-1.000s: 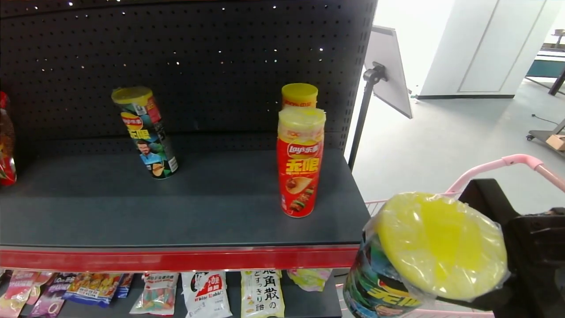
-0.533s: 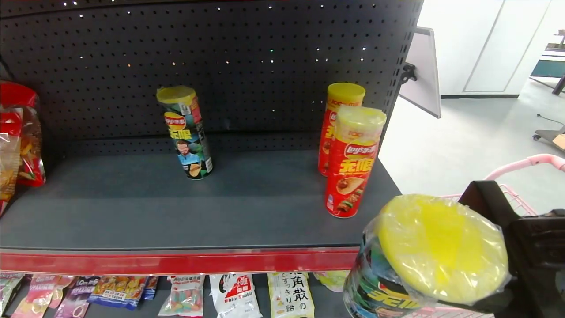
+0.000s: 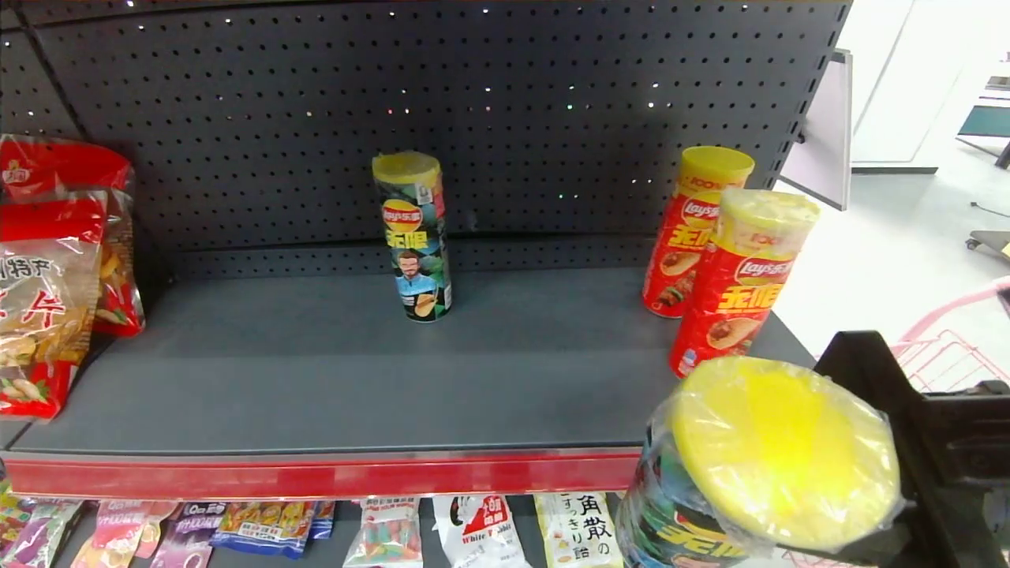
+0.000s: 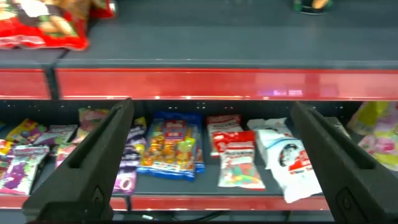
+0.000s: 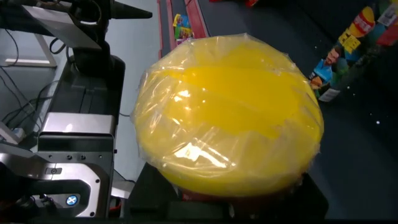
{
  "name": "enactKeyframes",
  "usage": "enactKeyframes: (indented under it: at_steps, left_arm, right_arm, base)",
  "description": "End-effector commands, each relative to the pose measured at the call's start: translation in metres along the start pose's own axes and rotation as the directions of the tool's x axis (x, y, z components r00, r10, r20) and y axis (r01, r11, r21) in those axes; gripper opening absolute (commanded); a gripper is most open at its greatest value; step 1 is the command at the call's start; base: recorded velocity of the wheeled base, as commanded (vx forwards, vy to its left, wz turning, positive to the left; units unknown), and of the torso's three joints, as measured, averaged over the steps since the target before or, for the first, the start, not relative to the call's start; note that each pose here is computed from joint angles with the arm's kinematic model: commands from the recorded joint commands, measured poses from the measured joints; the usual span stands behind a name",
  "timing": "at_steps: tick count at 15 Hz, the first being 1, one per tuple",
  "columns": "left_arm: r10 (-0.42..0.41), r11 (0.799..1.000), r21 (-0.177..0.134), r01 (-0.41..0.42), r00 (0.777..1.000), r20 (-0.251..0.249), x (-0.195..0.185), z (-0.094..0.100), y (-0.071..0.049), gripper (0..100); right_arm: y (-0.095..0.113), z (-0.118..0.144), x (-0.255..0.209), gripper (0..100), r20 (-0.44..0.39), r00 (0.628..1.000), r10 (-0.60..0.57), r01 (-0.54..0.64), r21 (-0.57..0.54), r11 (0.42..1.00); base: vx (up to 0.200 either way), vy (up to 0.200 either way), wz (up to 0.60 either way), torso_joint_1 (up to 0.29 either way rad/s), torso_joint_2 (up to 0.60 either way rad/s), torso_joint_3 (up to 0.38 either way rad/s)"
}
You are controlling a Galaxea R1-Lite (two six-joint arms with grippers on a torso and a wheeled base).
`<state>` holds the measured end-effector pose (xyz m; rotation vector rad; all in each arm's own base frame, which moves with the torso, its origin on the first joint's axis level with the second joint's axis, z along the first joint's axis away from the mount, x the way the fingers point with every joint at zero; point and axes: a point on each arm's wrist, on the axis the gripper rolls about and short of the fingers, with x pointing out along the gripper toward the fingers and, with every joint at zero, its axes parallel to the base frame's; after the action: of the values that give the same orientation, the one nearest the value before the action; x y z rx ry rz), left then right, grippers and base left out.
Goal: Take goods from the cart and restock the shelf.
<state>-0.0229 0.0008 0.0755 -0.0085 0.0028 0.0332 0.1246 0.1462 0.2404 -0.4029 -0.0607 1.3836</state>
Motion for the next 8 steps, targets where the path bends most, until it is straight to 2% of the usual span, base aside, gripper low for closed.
enactKeyframes:
  at_steps: [1, 6, 8]
  left_arm:
    - [0.001, 1.0, -0.001, -0.001, 1.0, 0.0, 0.0, 0.0, 0.0, 100]
    - [0.001, 1.0, -0.001, -0.001, 1.0, 0.0, 0.0, 0.0, 0.0, 100]
    - [0.001, 1.0, -0.001, -0.001, 1.0, 0.0, 0.0, 0.0, 0.0, 100]
  right_arm:
    - [0.0, -0.0012, 0.001, 0, -0.004, 1.0, 0.003, -0.003, 0.003, 1.0]
    - [0.0015, -0.004, 0.0008, 0, -0.011, 1.0, 0.007, -0.006, 0.008, 1.0]
    - [0.0016, -0.0038, 0.0004, 0, -0.01, 1.0, 0.006, -0.006, 0.009, 1.0]
  base:
    - [0.0, 0.2, 0.0, -0.002, 0.01, 0.002]
    - [0.0, 0.2, 0.0, 0.0, 0.0, 0.005]
    - [0.0, 0.0, 0.0, 0.0, 0.0, 0.0]
